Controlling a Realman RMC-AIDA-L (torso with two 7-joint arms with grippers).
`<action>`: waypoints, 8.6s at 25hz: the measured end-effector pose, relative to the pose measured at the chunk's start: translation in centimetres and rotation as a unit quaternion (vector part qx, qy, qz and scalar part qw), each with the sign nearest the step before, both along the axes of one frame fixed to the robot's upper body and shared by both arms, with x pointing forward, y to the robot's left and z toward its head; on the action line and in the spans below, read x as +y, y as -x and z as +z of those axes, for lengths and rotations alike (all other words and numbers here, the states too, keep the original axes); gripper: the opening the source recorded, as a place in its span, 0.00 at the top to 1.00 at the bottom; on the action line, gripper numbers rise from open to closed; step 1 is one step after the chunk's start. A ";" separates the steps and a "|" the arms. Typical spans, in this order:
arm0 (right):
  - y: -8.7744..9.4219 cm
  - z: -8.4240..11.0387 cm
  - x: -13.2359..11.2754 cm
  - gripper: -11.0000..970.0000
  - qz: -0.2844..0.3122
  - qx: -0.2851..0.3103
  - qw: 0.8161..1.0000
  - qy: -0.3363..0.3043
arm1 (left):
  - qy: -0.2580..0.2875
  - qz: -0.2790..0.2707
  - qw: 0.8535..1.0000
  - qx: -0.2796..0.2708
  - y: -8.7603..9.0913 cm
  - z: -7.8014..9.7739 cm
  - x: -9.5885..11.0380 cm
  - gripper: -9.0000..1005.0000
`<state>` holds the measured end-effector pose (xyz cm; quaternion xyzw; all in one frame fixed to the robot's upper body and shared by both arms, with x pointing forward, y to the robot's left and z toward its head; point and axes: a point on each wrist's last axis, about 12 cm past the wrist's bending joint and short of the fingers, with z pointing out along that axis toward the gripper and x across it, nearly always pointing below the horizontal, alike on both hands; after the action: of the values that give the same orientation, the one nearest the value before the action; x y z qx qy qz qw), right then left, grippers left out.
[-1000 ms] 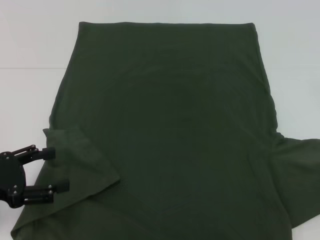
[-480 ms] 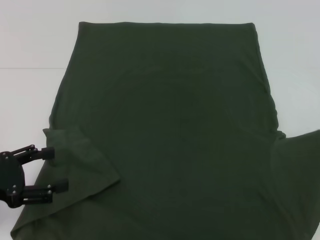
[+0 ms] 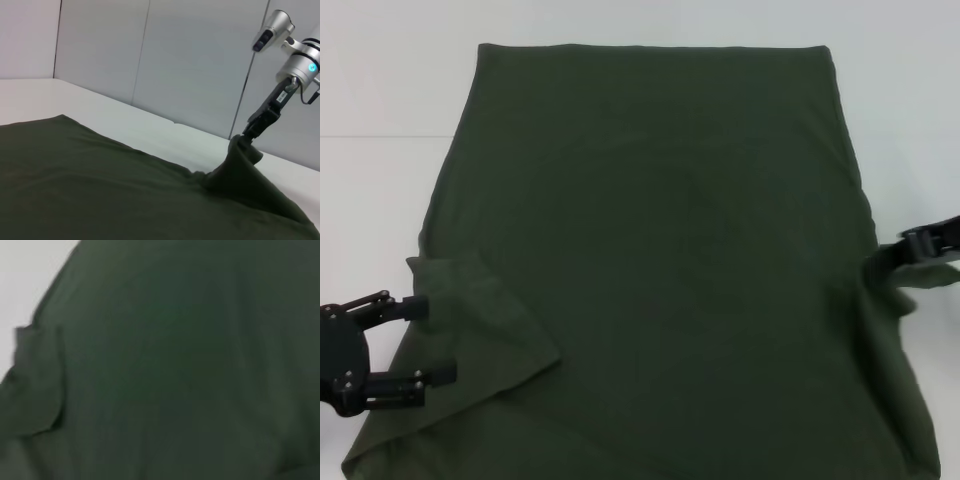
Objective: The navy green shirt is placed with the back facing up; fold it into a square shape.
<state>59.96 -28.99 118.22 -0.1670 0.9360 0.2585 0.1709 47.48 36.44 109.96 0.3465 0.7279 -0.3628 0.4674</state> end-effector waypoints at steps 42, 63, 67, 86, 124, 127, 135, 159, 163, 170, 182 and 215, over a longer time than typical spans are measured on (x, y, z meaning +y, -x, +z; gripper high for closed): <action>7.7 -10.4 -9.3 0.27 -0.236 0.086 0.943 -0.217 | 0.013 0.006 1.000 -0.009 -0.5 0.1 -0.4 0.06; 4.8 -10.9 -7.6 0.27 -0.236 0.080 0.955 -0.162 | 0.015 0.004 1.000 -0.010 -0.5 0.2 -0.5 0.06; 4.5 -10.8 -7.3 0.27 -0.234 0.077 0.955 -0.162 | 0.015 0.004 1.000 -0.010 -0.5 0.2 -0.6 0.06; 3.0 -10.6 -5.1 0.72 -0.199 0.054 0.970 -0.128 | 0.012 0.002 1.000 -0.012 -0.4 0.2 -0.4 0.06; 0.4 -7.6 -2.5 0.90 -0.172 0.011 0.966 -0.193 | 0.021 0.010 1.000 -0.010 -0.2 0.0 -0.5 0.06; 0.4 -7.8 -2.2 0.89 -0.169 0.010 0.965 -0.199 | 0.021 0.010 1.000 -0.012 -0.2 0.0 -0.6 0.06; 0.5 -7.8 -1.1 0.76 -0.152 -0.028 0.951 -0.266 | 0.023 0.009 1.000 -0.017 -0.5 0.0 -0.9 0.06; 10.7 -14.1 2.9 0.18 0.260 -0.368 0.872 -0.193 | 0.114 0.162 0.929 0.313 0.4 -1.2 2.0 0.06; 11.4 -14.8 2.9 0.18 0.279 -0.388 0.859 -0.182 | 0.081 0.177 0.905 0.379 0.8 -0.8 3.1 0.06; 11.9 -15.4 3.4 0.18 0.291 -0.388 0.856 -0.178 | 0.031 0.185 0.871 0.455 0.8 1.3 5.1 0.06; 11.7 -15.8 3.8 0.17 0.289 -0.382 0.861 -0.171 | -0.052 0.200 0.837 0.506 -0.5 -0.1 3.9 0.06; 11.4 -15.6 3.7 0.17 0.286 -0.384 0.861 -0.172 | -0.076 0.212 0.843 0.489 -1.1 -1.2 3.5 0.07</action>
<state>48.52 -25.31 102.62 -0.4810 0.6483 0.3684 0.4611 48.60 39.98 108.74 -0.0040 0.9431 -0.3204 0.0884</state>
